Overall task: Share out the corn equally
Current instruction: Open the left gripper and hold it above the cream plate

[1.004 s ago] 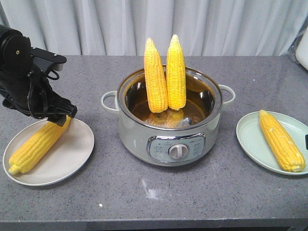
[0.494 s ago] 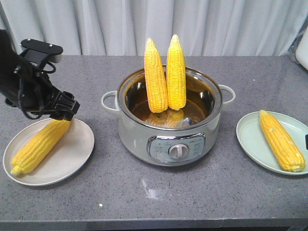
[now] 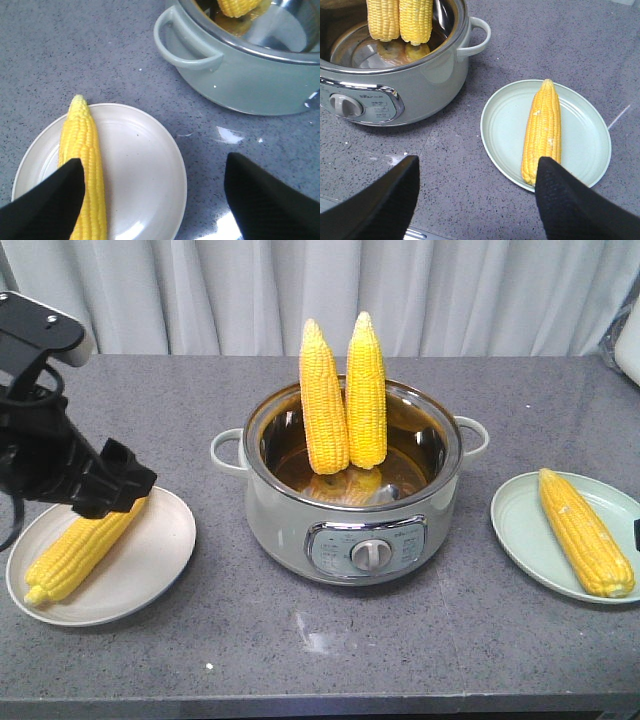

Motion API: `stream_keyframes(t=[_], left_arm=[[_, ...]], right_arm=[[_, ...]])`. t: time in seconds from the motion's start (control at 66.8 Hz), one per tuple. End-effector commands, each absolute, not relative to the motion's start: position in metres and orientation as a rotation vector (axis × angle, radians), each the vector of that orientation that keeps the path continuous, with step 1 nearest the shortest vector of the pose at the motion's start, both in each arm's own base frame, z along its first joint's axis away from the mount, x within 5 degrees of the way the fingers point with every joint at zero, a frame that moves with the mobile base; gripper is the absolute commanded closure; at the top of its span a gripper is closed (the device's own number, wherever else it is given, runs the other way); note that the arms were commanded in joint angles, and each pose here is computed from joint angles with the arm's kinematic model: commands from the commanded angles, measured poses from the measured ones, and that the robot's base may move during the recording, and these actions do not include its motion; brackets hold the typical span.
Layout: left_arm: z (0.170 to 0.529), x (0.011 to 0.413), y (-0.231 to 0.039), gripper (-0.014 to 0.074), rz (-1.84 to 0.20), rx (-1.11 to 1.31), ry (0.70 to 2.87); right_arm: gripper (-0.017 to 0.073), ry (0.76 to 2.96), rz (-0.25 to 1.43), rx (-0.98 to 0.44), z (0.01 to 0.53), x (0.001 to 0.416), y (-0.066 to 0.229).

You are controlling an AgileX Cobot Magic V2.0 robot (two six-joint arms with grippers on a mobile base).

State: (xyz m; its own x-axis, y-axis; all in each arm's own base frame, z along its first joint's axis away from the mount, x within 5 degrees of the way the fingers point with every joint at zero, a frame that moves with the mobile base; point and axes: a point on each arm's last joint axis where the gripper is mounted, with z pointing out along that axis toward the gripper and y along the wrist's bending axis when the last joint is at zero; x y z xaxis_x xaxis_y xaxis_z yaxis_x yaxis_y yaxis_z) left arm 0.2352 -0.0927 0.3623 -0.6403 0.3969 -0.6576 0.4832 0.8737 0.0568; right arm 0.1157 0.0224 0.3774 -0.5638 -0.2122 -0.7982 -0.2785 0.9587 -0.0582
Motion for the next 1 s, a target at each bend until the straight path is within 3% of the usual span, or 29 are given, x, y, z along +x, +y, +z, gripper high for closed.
stream_keyframes(t=[0.0, 0.494, 0.749, 0.989], left_arm=[[0.384, 0.221, -0.094, 0.0034, -0.227, 0.635, 2.207], [0.386, 0.215, -0.094, 0.0034, -0.246, 0.672, 2.177], [0.386, 0.215, -0.094, 0.0034, -0.246, 0.671, 2.176], [0.386, 0.215, -0.094, 0.0034, -0.246, 0.671, 2.176]], right_arm=[[0.0088, 2.104, 0.083, -0.329, 0.389, 0.118, 0.022], [0.0088, 2.084, 0.082, -0.32, 0.39, 0.133, 0.024], [0.0088, 2.122, 0.089, -0.317, 0.4, 0.181, 0.029], [0.0088, 2.109, 0.183, -0.406, 0.416, 0.231, 0.044]])
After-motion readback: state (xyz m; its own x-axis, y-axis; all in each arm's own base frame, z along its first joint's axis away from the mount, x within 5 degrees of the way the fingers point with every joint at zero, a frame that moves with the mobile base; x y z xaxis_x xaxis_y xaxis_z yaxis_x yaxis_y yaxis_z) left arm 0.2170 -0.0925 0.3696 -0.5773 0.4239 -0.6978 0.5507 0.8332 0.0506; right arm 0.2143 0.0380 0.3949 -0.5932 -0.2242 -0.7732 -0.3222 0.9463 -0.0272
